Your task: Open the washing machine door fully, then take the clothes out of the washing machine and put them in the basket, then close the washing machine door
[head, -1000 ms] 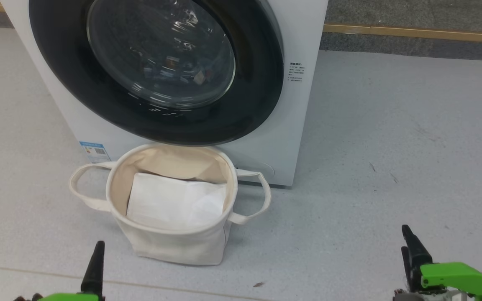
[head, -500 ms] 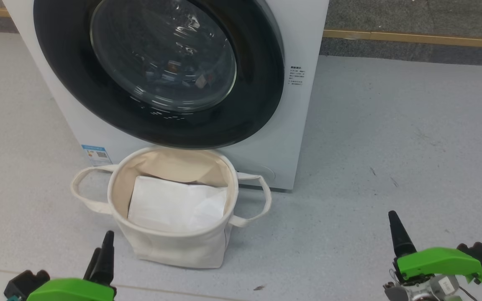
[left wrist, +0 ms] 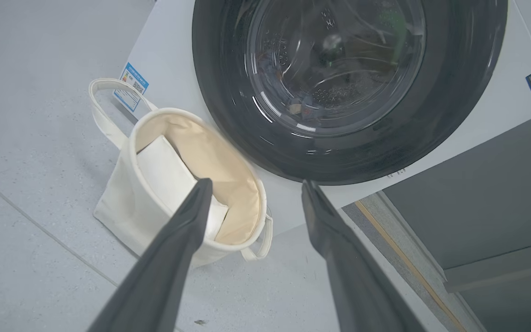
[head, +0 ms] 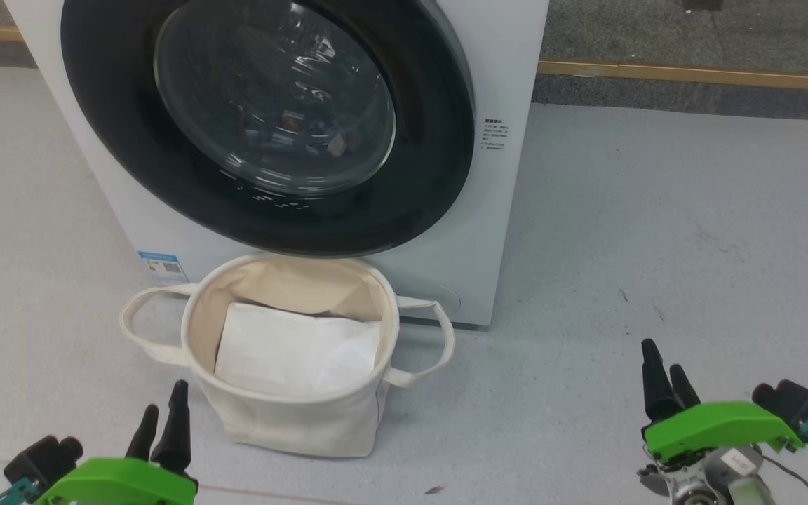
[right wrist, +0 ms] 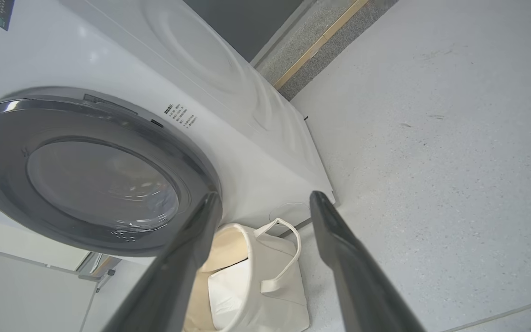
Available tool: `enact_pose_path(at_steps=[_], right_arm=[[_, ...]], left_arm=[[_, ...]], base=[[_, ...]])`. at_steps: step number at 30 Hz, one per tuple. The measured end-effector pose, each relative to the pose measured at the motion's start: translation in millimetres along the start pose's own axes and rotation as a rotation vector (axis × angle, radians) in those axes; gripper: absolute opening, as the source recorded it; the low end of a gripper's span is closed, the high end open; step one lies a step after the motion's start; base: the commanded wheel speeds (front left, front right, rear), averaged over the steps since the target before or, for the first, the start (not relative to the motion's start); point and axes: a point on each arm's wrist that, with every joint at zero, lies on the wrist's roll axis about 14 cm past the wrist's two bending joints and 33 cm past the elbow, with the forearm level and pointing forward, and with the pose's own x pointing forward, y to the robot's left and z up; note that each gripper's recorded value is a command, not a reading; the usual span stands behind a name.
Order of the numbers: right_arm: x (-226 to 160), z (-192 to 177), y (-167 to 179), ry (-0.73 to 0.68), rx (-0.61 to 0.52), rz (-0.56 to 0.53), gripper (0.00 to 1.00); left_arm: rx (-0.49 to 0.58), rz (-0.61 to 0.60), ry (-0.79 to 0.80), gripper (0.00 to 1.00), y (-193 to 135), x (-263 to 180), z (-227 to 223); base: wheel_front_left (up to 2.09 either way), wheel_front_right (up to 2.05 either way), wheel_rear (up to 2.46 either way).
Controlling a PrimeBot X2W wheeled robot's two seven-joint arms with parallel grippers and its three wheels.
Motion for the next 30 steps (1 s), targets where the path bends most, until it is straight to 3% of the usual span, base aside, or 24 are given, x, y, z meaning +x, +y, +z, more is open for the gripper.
enact_pose_path(at_steps=[30], right_arm=[[10.1,10.6,40.0,-0.065,-0.390,0.130,1.00]], left_arm=[[0.431,-0.041,-0.077,1.00,-18.1,14.6,23.0]], base=[[0.00,0.00,0.00]])
